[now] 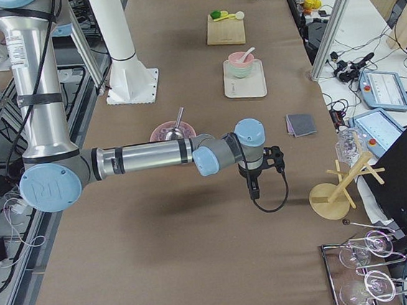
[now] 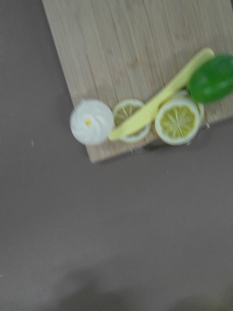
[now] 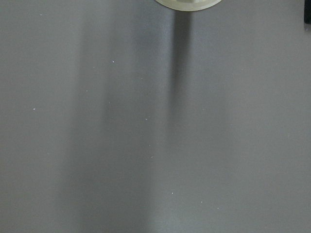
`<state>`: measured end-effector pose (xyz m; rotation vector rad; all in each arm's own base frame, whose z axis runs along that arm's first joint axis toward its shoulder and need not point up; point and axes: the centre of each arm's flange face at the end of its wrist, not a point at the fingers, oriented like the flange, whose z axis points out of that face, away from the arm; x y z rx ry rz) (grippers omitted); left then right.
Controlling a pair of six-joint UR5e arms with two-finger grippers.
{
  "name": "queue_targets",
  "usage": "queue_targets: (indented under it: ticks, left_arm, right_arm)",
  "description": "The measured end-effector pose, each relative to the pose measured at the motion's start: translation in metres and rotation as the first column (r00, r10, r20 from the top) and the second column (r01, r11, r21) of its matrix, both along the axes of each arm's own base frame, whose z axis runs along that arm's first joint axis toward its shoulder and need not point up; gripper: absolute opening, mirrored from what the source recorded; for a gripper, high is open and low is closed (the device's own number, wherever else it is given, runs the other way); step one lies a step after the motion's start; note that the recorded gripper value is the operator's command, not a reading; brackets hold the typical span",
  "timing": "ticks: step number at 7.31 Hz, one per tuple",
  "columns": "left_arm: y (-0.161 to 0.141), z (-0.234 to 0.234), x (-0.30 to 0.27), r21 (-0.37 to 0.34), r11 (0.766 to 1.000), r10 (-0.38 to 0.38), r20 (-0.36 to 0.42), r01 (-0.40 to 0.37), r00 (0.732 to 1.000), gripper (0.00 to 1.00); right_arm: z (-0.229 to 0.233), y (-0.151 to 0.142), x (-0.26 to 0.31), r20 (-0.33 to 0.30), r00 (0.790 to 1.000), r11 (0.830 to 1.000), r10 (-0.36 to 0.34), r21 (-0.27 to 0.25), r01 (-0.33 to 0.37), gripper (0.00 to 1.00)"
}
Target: Stack pink bowl on green and place spoon
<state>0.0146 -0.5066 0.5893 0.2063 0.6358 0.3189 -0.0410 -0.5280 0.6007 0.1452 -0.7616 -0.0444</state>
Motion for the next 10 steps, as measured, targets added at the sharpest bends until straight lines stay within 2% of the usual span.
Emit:
queue_targets:
  ticks: [1,3,5,7,10]
  left_arm:
    - [0.003,0.021,-0.018,0.003,1.000,0.026,0.009,-0.026,1.000,0.98]
    - [0.008,0.032,-0.027,0.001,0.999,0.043,-0.006,-0.043,0.999,0.98]
    - [0.016,0.033,-0.021,-0.022,0.998,0.053,-0.104,-0.056,0.993,0.98]
    - [0.017,0.029,-0.019,-0.051,0.998,0.025,-0.139,-0.032,0.990,0.98]
    - [0.016,0.029,-0.017,-0.070,0.998,-0.005,-0.150,-0.005,0.989,0.98]
  right_arm:
    - [0.002,0.001,0.002,-0.002,1.000,1.000,-0.006,0.006,0.006,1.00]
    - [0.004,0.004,0.002,-0.002,0.999,0.999,-0.032,0.024,0.032,1.00]
    - [0.000,0.005,0.001,0.016,0.999,0.998,-0.047,0.035,0.046,1.00]
    - [-0.001,0.006,0.001,0.028,0.998,0.998,-0.052,0.033,0.051,1.00]
    - [-0.002,0.006,0.000,0.029,0.998,0.998,-0.052,0.037,0.051,1.00]
